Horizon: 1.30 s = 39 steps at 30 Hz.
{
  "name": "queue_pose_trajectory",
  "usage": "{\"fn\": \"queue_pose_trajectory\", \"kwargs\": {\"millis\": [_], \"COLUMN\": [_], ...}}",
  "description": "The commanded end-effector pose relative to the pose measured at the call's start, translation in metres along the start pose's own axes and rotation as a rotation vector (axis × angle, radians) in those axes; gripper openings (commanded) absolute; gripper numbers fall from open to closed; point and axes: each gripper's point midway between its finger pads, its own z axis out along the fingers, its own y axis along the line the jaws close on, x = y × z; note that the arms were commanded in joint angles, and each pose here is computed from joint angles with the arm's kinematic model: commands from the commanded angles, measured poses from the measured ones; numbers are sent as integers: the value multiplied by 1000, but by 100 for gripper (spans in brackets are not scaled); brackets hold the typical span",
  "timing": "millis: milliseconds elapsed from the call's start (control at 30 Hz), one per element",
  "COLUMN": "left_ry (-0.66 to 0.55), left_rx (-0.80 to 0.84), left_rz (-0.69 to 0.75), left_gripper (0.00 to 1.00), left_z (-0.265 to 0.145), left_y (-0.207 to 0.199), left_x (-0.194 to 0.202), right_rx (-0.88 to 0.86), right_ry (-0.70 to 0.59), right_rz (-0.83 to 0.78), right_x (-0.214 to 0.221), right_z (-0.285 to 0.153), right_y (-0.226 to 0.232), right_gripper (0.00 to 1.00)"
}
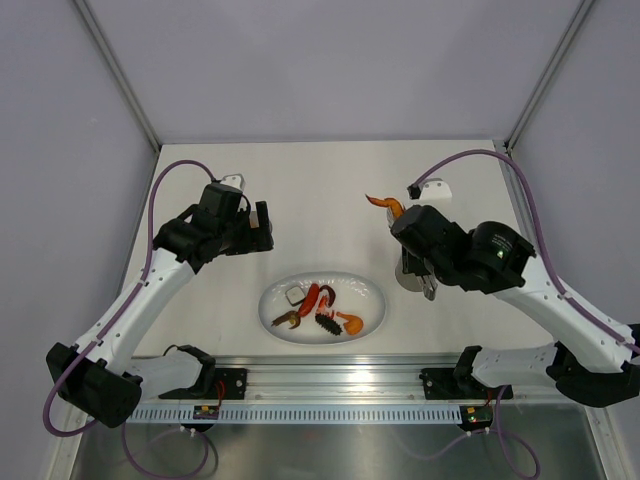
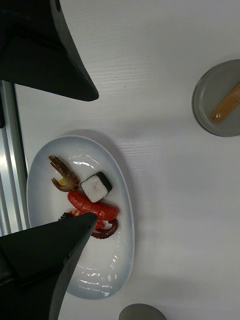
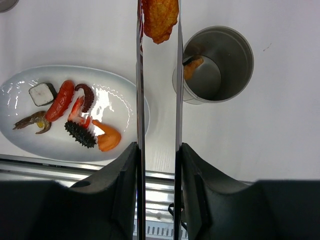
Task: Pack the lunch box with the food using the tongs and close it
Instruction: Place the fake food in the packing box.
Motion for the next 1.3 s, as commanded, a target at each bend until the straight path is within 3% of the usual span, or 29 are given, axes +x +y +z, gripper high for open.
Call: {"fn": "queue_pose_trajectory", "kwargs": {"millis": [0, 933, 1267], "left_ry": [-47, -25, -11], "left_rx": [40, 49, 53], "left_rz": [9, 8, 10], "left_gripper": [99, 99, 99], "left_z": [-3, 4, 9], "left_y": [-9, -13, -14], "left_x": [-13, -11, -10], "right_rx": [194, 226, 254], "right_ry": [128, 199, 228], "right_rz": [-48, 92, 126], "right_x": [39, 92, 110], "right_z": [-16, -12, -7], "right_y": [-60, -88, -95], "right_gripper": [17, 18, 28]}}
